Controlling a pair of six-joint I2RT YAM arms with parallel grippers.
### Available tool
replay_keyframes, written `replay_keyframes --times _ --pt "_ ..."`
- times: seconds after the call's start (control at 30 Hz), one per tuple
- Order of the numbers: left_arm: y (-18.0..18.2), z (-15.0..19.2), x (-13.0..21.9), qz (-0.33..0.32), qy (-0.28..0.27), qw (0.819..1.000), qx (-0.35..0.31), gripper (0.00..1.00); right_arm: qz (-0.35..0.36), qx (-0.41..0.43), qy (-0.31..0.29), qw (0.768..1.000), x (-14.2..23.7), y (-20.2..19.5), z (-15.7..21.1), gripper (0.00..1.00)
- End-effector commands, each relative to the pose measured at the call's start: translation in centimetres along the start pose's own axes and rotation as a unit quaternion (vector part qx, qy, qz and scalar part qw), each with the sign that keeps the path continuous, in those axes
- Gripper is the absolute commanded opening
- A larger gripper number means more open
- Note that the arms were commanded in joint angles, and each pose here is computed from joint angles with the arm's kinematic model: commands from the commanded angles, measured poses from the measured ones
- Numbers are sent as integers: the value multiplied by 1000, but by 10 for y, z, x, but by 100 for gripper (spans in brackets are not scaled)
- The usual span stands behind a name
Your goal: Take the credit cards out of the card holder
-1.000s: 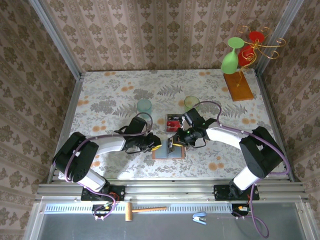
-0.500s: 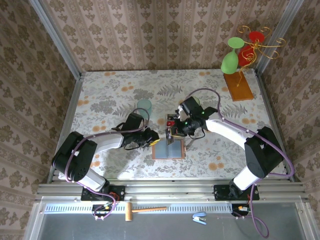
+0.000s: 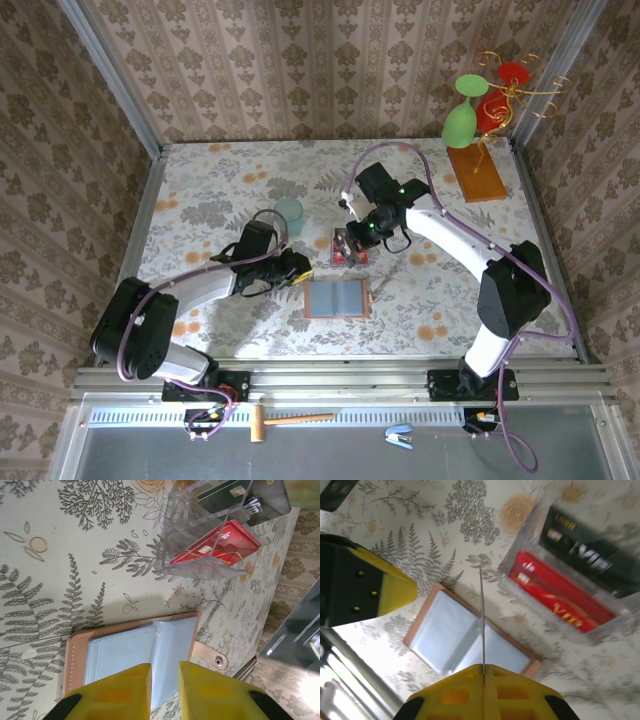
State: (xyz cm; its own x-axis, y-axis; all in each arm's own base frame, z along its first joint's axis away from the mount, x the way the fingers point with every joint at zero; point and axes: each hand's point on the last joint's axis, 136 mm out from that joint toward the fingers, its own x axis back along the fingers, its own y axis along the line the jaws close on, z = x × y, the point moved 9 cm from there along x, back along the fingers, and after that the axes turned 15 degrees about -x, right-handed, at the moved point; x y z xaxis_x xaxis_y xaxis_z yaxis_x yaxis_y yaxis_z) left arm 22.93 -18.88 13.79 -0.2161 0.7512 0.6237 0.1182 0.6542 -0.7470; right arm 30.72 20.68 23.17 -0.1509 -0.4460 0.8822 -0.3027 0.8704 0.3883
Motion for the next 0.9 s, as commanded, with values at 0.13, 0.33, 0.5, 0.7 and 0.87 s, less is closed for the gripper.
replay_keyframes --times 0.13,0.33,0.5,0.7,0.87 --pt "9 8 16 -17 -5 1000 0 22 40 197 34 979 17 -4 -9 0" --pt "12 14 26 -25 -14 1000 6 22 65 299 32 952 23 -5 -25 0" --pt "15 19 35 -32 -22 999 11 22 68 344 70 934 16 -7 -39 0" --pt "17 24 45 -45 -27 998 16 22 76 379 128 913 1 -12 -55 0" --pt "20 28 50 -50 -35 998 28 22 84 390 159 903 -14 -17 -67 0"
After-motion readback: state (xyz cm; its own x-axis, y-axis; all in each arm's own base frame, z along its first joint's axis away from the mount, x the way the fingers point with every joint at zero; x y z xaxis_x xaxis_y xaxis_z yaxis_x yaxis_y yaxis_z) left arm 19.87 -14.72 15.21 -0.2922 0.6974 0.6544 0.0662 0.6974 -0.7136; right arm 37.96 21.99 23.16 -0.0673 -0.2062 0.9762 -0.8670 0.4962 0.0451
